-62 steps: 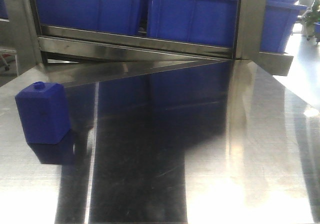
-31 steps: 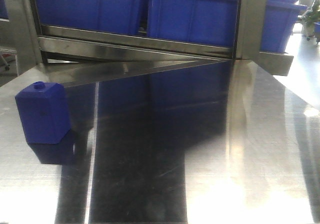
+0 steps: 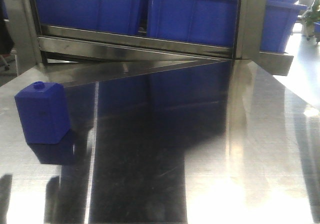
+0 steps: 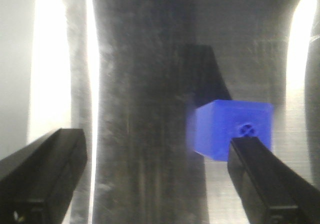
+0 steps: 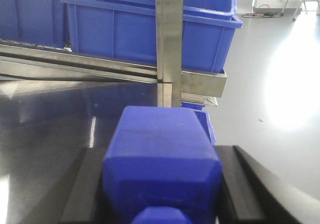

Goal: Pick and sort blue part to right shelf
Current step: 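Lower the left gripper onto the nearer blue part and close it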

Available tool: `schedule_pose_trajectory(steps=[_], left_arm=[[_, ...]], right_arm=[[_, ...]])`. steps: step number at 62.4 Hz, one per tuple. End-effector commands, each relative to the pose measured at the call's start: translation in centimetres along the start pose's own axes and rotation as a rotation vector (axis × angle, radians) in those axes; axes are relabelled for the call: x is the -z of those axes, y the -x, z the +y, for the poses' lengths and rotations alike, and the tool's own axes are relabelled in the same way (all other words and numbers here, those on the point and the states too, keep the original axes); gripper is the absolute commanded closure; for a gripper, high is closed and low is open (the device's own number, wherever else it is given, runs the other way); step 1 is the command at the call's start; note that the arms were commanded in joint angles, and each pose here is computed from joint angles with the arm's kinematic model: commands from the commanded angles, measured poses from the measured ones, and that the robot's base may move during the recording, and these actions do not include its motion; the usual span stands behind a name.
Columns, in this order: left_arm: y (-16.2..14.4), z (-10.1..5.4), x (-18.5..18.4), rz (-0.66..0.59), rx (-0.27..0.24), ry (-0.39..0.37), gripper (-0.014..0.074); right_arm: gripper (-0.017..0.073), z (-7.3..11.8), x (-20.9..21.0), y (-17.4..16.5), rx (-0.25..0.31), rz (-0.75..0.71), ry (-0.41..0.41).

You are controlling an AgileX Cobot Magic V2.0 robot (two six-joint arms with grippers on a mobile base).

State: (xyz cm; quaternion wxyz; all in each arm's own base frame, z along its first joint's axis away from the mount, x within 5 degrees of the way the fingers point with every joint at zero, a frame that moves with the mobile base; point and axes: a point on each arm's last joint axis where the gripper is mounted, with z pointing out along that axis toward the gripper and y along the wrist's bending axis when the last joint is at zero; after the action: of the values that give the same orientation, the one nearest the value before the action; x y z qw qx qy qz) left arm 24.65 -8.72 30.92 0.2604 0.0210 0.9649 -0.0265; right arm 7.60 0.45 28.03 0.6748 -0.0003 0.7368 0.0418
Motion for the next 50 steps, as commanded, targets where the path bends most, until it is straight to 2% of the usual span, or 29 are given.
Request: schedule_pose_trajectory(steps=[1, 5, 14, 28, 38, 50], left_arm=[[1.8, -1.6, 1.0, -0.010, 0.006, -0.010, -0.0045], [2.5, -2.6, 0.6, 0.017, -0.008, -0.014, -0.0045], [3.7, -4.4, -0.2, 0.076, -0.002, -0.041, -0.0045], [4.3, -4.8, -2.0, 0.158, -0.014, 0.010, -0.0045], [4.1, -5.2, -2.5, 0.187, 0.003, -0.014, -0.0045], [3.9, -5.8, -2.6, 0.196, -0.009, -0.024, -0.0045]], right_arm=[[0.0120, 0.2, 0.2, 1.9, 0.019, -0.127, 0.011], [0.0120, 0.2, 0.2, 1.9, 0.019, -0.127, 0.011], [0.0120, 0.2, 0.2, 1.9, 0.019, -0.127, 0.011], [0.0120, 0.2, 0.2, 1.9, 0.019, -0.127, 0.011], [0.0120, 0.2, 0.2, 1.9, 0.019, -0.127, 0.011], [0.0120, 0.2, 0.2, 1.9, 0.019, -0.127, 0.011]])
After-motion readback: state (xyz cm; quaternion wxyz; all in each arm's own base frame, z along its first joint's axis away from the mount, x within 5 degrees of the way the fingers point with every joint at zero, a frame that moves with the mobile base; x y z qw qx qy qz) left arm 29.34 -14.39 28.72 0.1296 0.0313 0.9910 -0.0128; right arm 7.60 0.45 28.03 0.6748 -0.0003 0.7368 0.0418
